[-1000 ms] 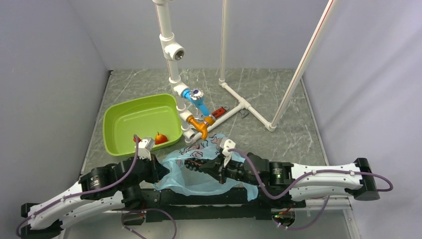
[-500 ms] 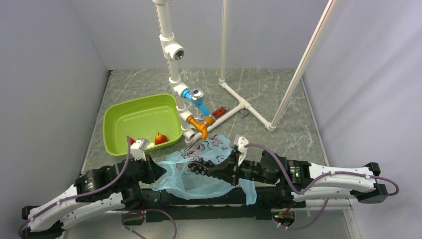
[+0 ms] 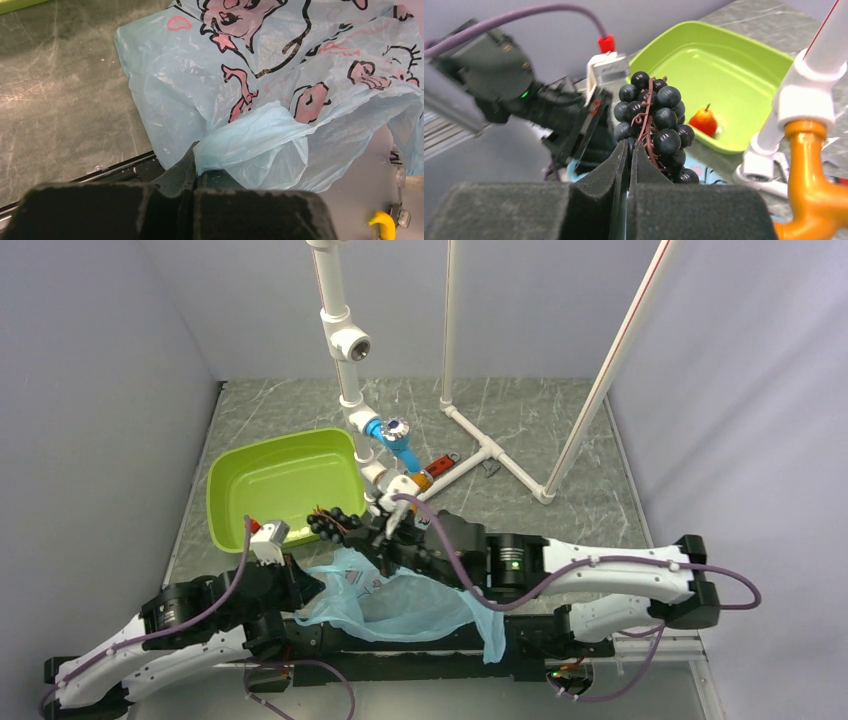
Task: Take the fake fruits out of the plastic bag
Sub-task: Take out the fake fruit from the plastic bag, then place the fake fruit in the bin.
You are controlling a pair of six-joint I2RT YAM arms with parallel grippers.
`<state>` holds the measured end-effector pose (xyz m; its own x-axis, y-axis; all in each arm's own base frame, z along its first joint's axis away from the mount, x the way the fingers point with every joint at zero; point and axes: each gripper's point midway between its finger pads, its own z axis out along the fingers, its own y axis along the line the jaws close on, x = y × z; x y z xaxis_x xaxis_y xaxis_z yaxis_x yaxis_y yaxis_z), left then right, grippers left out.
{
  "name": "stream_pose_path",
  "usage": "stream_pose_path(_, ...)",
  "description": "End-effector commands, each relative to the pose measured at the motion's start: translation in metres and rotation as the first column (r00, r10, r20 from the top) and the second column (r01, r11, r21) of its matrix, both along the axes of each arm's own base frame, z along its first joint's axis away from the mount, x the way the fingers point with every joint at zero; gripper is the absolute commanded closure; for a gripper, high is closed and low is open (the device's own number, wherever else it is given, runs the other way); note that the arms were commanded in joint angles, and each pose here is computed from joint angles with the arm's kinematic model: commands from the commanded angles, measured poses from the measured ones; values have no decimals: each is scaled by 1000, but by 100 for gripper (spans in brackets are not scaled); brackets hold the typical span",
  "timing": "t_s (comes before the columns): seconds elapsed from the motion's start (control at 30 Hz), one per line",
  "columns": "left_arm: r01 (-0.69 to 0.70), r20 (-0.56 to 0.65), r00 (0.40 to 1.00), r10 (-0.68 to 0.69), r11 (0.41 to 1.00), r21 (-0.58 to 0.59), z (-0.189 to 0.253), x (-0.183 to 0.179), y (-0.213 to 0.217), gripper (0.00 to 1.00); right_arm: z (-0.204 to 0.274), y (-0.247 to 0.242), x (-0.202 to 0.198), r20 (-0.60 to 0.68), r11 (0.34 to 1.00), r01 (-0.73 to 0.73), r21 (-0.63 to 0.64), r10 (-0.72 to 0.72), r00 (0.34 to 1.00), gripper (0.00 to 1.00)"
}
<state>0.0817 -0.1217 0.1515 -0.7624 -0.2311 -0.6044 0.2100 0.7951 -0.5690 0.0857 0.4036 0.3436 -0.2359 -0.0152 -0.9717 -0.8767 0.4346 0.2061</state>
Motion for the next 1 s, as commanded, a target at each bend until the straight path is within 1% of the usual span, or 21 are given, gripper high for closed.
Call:
stream_pose_path(0.0, -40, 19, 999, 41, 998, -46, 14, 2, 8, 100, 21, 15, 33, 90, 981, 194, -30, -191, 978, 100)
stream_pose_path(0.07, -42, 26, 999, 43, 997, -64, 16, 2, 9, 100, 15, 29, 44, 127, 964, 253, -77, -242, 962, 100)
stream_pose_path(0.23, -44, 33, 998, 47, 995, -86, 17, 2, 10, 100, 21, 58, 62, 208, 935, 339, -101, -313, 927, 100)
stream_pose_path(0.4, -38, 30, 999, 40, 996, -82, 17, 1, 9, 100, 12, 85, 79, 310, 899, 409, -154, -349, 884, 100)
stream_pose_path(0.53, -38, 34, 999, 42, 996, -86, 17, 2, 9, 100, -4, 107, 99, 356, 878, 442, -187, -358, 863, 100)
stream_pose_path(0.67, -48, 37, 998, 51, 994, -94, 19, 3, 10, 100, -20, 117, 129, 356, 849, 483, -217, -392, 849, 100)
stream_pose_path(0.73, -51, 37, 998, 55, 994, -99, 19, 3, 11, 100, -22, 117, 144, 349, 839, 500, -212, -413, 841, 100)
stream_pose_path(0.87, -56, 38, 997, 61, 992, -111, 19, 3, 12, 100, -25, 121, 168, 322, 842, 499, -204, -424, 847, 100)
stream_pose_path(0.9, -57, 39, 997, 62, 992, -112, 20, 3, 12, 100, -28, 122, 173, 318, 841, 499, -208, -424, 848, 95)
stream_pose_path(0.93, -56, 40, 997, 61, 992, -114, 20, 3, 12, 100, -30, 122, 178, 317, 840, 498, -217, -422, 849, 88)
stream_pose_path(0.97, -55, 39, 997, 59, 992, -112, 19, 3, 12, 100, -32, 123, 181, 320, 837, 499, -226, -420, 849, 76)
